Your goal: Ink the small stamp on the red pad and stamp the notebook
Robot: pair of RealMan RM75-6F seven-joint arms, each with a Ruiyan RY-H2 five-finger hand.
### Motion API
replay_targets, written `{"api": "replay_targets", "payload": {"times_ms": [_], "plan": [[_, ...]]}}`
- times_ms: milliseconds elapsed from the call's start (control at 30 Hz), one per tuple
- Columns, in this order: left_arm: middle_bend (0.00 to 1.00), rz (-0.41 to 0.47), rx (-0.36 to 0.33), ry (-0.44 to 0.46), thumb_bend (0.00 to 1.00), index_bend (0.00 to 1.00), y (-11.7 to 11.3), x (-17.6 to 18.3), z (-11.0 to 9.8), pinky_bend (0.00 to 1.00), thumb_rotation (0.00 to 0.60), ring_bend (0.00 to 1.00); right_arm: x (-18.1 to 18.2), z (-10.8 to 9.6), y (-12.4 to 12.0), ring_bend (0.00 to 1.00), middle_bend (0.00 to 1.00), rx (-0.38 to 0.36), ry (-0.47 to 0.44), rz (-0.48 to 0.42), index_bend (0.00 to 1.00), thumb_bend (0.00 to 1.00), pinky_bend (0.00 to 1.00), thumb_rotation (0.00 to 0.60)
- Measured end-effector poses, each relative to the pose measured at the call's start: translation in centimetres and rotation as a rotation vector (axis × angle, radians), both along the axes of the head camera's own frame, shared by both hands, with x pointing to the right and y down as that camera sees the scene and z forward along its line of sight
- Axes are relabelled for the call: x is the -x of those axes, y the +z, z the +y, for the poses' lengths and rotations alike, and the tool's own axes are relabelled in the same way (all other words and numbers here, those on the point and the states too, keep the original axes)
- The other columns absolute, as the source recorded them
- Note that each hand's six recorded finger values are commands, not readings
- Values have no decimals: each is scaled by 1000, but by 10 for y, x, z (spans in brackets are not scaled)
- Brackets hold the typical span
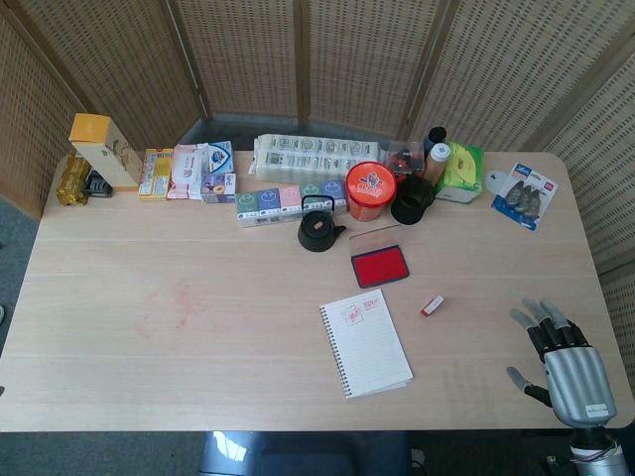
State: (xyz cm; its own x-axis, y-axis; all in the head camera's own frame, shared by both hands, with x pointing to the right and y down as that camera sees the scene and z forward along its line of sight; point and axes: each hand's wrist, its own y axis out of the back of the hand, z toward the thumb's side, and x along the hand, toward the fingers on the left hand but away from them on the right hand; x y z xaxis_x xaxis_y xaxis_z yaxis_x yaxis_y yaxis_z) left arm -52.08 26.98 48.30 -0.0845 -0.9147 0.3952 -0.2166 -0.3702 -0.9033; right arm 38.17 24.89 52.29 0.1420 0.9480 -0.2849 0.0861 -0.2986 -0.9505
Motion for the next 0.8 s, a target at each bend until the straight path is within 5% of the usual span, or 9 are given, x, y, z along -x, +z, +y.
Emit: {"api": "replay_targets", "payload": {"times_ms": [533, 800], "plan": [[0, 3, 2, -8, 33, 0, -5, 2, -4, 0, 600, 3, 0, -1, 7, 129, 158, 15, 9, 21, 208, 0, 262, 600], [0, 16, -6, -24, 31, 0, -9, 6, -12, 0, 600, 3, 4, -10, 34, 135, 159, 47, -24, 99, 208, 0, 263, 600]]}}
